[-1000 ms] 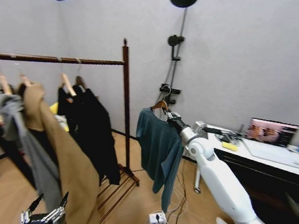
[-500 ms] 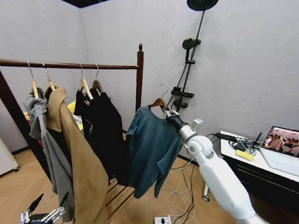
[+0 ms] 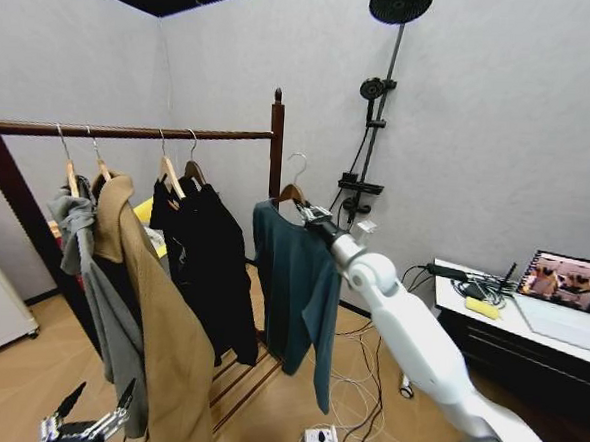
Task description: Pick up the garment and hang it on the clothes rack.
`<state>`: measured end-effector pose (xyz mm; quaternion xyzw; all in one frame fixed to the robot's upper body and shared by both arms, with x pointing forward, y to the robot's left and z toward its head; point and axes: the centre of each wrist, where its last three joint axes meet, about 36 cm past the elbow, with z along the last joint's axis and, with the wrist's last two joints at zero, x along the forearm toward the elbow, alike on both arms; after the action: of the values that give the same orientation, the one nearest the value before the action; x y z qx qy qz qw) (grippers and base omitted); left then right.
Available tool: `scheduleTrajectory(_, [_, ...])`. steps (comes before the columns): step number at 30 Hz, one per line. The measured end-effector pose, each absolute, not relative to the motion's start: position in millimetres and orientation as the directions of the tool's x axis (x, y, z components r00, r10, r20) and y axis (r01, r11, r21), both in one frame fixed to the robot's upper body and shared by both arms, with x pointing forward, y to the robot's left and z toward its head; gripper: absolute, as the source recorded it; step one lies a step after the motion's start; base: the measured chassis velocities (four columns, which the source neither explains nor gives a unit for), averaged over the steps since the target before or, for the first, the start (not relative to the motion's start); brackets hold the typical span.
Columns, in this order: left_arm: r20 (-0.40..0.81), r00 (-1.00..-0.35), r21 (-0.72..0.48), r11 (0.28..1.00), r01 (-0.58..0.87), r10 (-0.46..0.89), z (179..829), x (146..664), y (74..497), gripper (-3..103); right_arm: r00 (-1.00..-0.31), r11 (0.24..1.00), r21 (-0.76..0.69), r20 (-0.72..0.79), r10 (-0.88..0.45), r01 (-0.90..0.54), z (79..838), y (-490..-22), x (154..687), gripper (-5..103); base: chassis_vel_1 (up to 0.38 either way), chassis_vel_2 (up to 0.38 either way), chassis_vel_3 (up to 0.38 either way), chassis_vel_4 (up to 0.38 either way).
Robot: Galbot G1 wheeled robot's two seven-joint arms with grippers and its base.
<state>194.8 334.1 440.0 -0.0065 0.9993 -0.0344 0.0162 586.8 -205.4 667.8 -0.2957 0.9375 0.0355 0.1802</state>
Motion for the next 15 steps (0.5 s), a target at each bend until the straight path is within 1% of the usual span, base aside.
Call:
scheduleTrajectory(7, [-0.032,-0.999,-0.069,0.998,-0.012,-0.014,440.0,194.8,334.1,100,-0.75,0.815,-0.042,-0.367,-0.551,-0.578,675.5,-196.9,597.7,10,0.027,0.029,0.024,0.028])
scheduleTrajectory(15, [-0.032,-0.999,-0.069,0.998,-0.012,-0.014,440.0,194.8,334.1,100,-0.742,0.81,-0.048,-0.371,-0.558,-0.584,676.1,-196.1,609.9,10,0.078,0.071,0.066,0.08])
